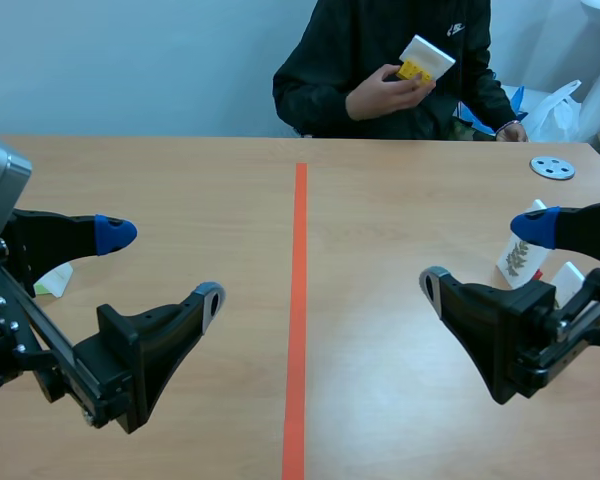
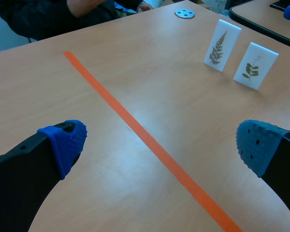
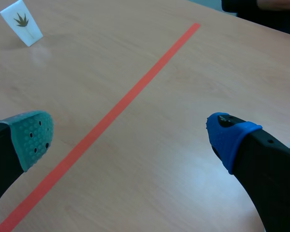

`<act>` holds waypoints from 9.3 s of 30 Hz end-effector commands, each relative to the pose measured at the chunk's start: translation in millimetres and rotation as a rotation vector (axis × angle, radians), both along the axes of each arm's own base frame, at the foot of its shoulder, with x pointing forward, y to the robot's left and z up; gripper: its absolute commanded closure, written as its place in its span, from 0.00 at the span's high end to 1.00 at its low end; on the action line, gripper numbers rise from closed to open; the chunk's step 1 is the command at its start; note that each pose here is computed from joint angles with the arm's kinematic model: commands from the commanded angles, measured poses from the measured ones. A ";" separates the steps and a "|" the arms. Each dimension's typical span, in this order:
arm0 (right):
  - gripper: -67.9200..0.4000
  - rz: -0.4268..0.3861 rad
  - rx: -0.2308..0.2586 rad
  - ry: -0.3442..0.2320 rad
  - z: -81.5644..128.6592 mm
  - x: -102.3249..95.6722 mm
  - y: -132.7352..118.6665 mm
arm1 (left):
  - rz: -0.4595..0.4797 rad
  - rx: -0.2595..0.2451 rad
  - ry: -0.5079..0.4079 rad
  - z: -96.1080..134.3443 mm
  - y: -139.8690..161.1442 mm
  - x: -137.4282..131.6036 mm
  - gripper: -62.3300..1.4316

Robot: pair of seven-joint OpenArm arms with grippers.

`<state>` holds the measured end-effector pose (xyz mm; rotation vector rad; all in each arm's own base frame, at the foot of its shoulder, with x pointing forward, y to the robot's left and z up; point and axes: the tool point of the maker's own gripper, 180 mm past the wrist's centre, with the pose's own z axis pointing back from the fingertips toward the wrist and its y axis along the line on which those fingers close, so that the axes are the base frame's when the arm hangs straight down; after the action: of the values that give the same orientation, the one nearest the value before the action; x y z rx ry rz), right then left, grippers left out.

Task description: Sort the leaf by its shape. The table is split by an orange tape line. A compound leaf with several leaflets goes to the left side, a simple leaf with one blade goes to the right side. Return to the home posture when a red brick is placed on the table.

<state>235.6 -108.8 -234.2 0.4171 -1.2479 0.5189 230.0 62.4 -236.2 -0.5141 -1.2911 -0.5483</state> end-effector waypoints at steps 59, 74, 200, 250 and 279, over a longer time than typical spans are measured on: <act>1.00 -0.029 -0.001 -0.028 5.5 7.2 -5.0 | -0.082 0.016 -0.010 -2.6 -8.6 -8.7 1.00; 1.00 -0.027 -0.016 -0.028 4.0 7.0 -5.5 | -0.081 0.002 0.012 -48.6 7.6 18.3 1.00; 1.00 -0.056 -0.042 -0.031 1.4 9.4 -10.0 | 0.564 -0.023 -0.062 -75.4 147.4 41.0 0.09; 1.00 -0.056 -0.042 -0.031 1.3 9.4 -10.0 | 0.847 -0.049 -0.058 -133.2 206.3 71.0 0.10; 1.00 -0.056 -0.042 -0.030 1.2 9.3 -10.0 | 0.721 -0.016 -0.267 -59.3 202.0 74.8 0.83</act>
<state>241.2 -119.4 -240.0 0.3324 -1.2417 0.5082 303.7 260.5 -310.7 0.0271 -1.5736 0.0087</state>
